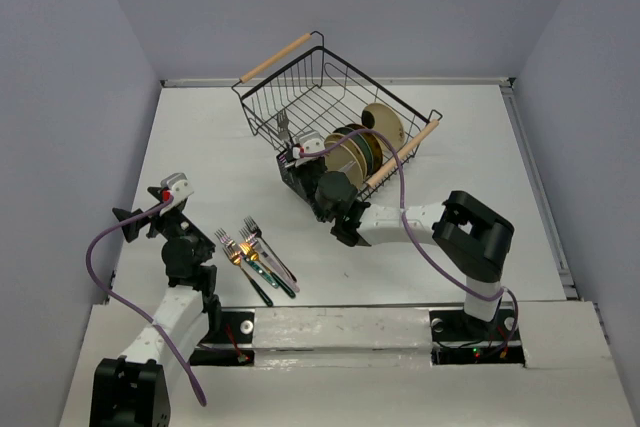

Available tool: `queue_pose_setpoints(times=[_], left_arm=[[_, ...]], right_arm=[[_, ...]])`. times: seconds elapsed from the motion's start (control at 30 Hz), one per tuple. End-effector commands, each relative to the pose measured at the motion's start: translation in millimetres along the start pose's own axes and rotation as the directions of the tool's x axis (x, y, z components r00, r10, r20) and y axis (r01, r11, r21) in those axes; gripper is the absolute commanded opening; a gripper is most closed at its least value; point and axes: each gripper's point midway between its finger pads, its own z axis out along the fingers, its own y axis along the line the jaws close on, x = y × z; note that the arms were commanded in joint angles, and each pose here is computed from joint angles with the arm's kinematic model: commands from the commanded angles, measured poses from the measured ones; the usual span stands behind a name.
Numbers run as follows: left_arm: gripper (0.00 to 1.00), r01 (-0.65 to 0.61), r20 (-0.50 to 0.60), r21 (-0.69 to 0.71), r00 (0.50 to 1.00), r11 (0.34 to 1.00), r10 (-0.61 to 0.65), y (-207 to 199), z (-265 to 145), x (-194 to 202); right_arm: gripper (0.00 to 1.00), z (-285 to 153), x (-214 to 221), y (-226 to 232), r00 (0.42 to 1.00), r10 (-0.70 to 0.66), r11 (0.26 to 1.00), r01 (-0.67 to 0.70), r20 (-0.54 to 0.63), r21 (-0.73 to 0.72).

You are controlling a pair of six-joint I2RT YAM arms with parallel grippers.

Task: Sort the eating utensils into containers

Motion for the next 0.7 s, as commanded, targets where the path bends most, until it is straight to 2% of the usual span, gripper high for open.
queue_pose_setpoints(times=[0.0,0.1,0.27,0.33,0.4,0.43,0.53,0.57,0.6,0.67], left_arm=[[0.99,0.224,0.114,-0.097,0.97,0.97,-0.213,30,-20,9],[0.99,0.225,0.115,-0.099,0.97,0.969,-0.214,30,-20,9],[0.99,0.225,0.115,-0.099,0.97,0.969,-0.214,31,-20,9],[0.99,0.225,0.115,-0.1,0.97,0.969,-0.213,31,-20,9],[0.99,0.228,0.119,-0.094,0.969,0.969,-0.216,30,-20,8],[0.99,0.229,0.12,-0.091,0.969,0.969,-0.218,29,-20,8],[0.99,0.224,0.114,-0.085,0.97,0.971,-0.214,27,-19,9],[0.99,0.227,0.114,-0.088,0.97,0.97,-0.216,28,-19,8],[0.99,0.228,0.114,-0.089,0.969,0.97,-0.217,28,-19,8],[0.99,0.23,0.117,-0.089,0.969,0.969,-0.22,29,-20,8]], right_arm=[[0.46,4,-15,-6,0.998,0.054,0.998,-0.055,0.037,0.038],[0.66,5,-14,-4,0.999,0.048,0.998,-0.048,0.016,0.026],[0.67,2,-33,-7,0.998,0.066,0.998,-0.066,0.013,0.013],[0.67,2,-47,1,0.995,0.095,0.995,-0.095,0.004,-0.041],[0.65,-5,-50,12,0.993,0.073,0.988,-0.084,-0.088,-0.128],[0.63,-12,-54,31,0.986,0.059,0.964,-0.097,-0.156,-0.248],[0.61,-27,-63,68,0.963,0.031,0.893,-0.147,-0.268,-0.425],[0.61,-47,-29,83,0.917,-0.063,0.87,-0.142,-0.393,-0.472],[0.61,-57,-16,90,0.878,-0.064,0.868,-0.185,-0.474,-0.46],[0.6,-82,20,102,0.78,-0.158,0.869,-0.181,-0.605,-0.461]])
